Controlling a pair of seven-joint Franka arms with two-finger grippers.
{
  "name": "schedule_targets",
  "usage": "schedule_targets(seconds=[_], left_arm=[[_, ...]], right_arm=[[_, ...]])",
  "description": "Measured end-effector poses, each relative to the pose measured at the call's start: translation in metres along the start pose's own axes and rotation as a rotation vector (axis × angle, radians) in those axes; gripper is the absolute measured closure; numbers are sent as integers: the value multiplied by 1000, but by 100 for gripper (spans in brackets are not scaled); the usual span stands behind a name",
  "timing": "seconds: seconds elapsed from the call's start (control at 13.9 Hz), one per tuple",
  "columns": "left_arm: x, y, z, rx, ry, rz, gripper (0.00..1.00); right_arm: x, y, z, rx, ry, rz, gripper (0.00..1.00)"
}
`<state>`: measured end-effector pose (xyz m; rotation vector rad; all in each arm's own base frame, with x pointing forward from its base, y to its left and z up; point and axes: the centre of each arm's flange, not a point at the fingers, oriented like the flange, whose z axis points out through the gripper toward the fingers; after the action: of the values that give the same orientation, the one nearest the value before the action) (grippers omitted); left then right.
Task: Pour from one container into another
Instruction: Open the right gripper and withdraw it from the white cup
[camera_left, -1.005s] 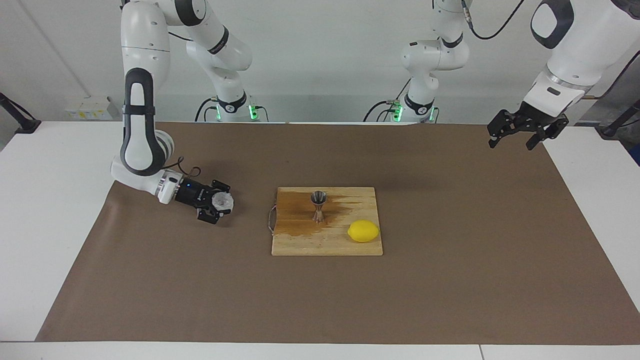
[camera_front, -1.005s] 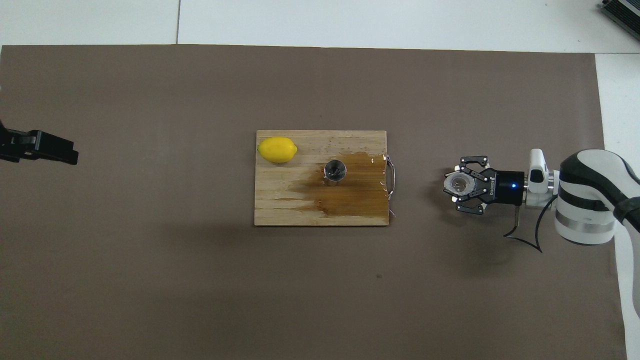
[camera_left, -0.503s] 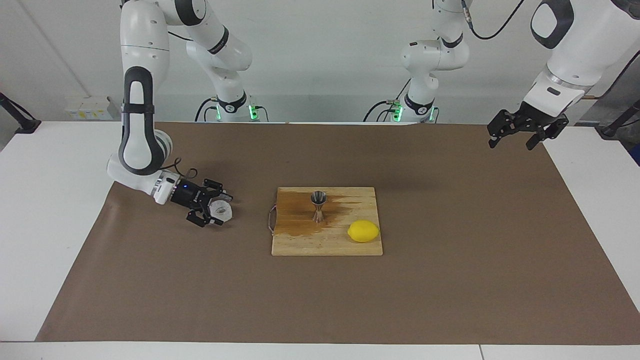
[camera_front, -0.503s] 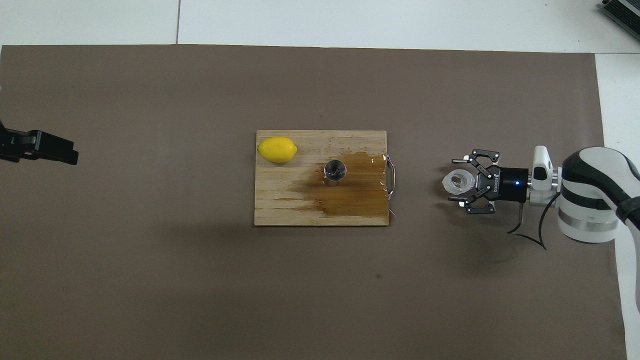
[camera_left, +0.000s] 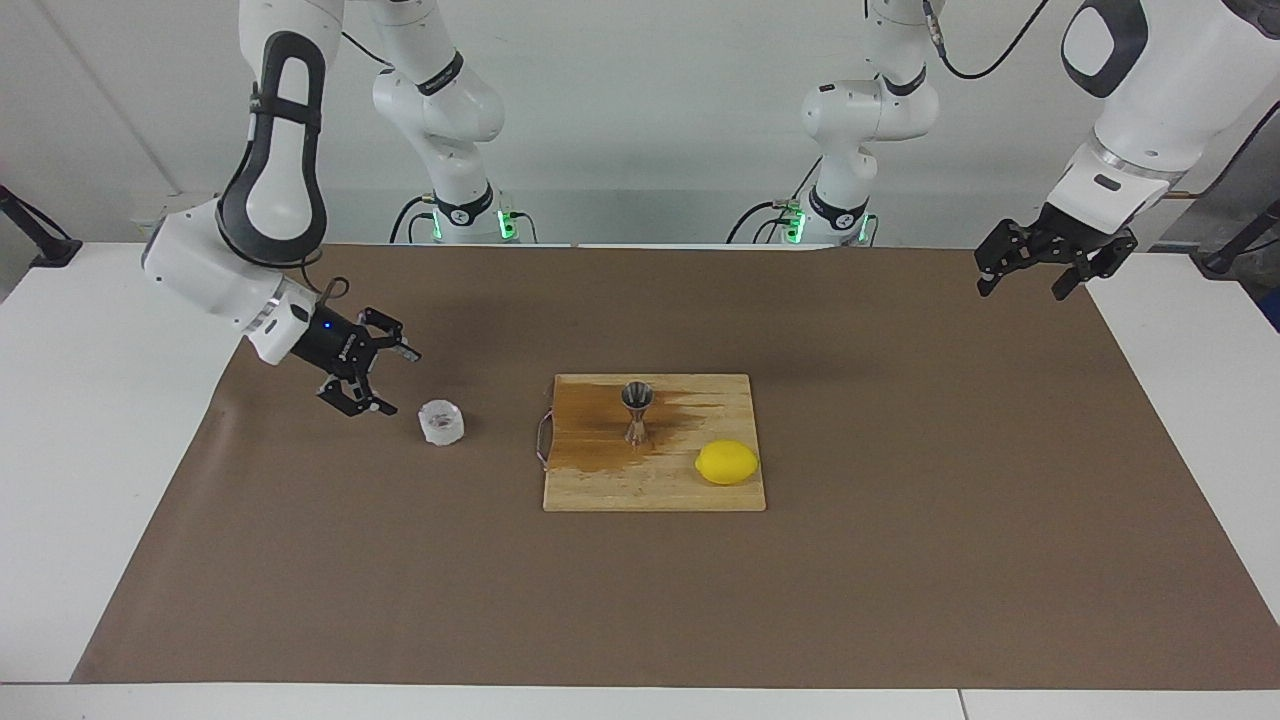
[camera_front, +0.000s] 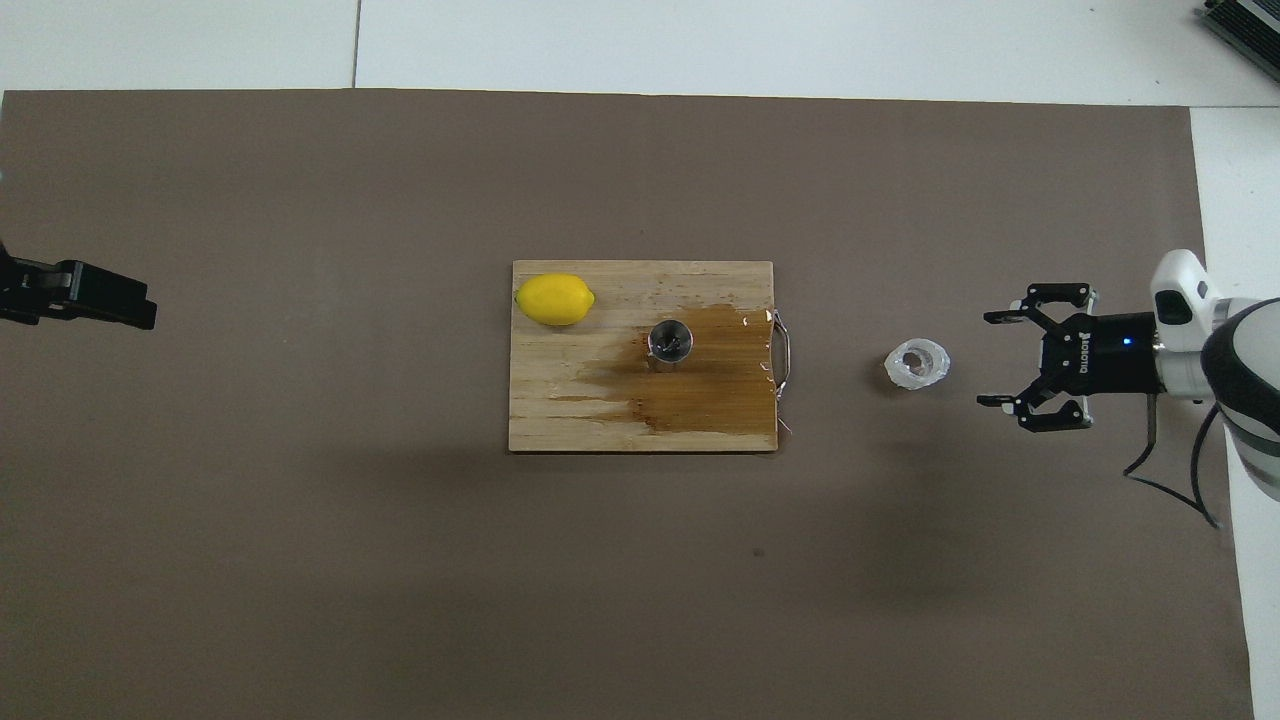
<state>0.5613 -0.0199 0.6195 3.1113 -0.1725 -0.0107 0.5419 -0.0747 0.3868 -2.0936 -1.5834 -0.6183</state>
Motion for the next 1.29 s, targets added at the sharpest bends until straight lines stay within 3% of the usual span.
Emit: schedule_targets(seconds=[0.14,0.36,0.5,0.72,1.01,1.15,1.29], left_arm=[[0,0,0,0,0,0,0],[0,0,0,0,0,0,0],[0,0,0,0,0,0,0],[0,0,0,0,0,0,0],[0,0,0,0,0,0,0],[0,0,0,0,0,0,0],[0,0,0,0,0,0,0]], right_arm=[[11,-5,-6,-4,-83,120,0],[30,-5,7,-47,-259,306,0],[56,-9,17,-105,-362,448,0],[94,-22,18,-233,-468,698,0],[144,-43,-12,-338,-623,1093,0],[176,-52,-31,-385,-636,1251,0],[196,-51,-61,-407,-591,1338,0]])
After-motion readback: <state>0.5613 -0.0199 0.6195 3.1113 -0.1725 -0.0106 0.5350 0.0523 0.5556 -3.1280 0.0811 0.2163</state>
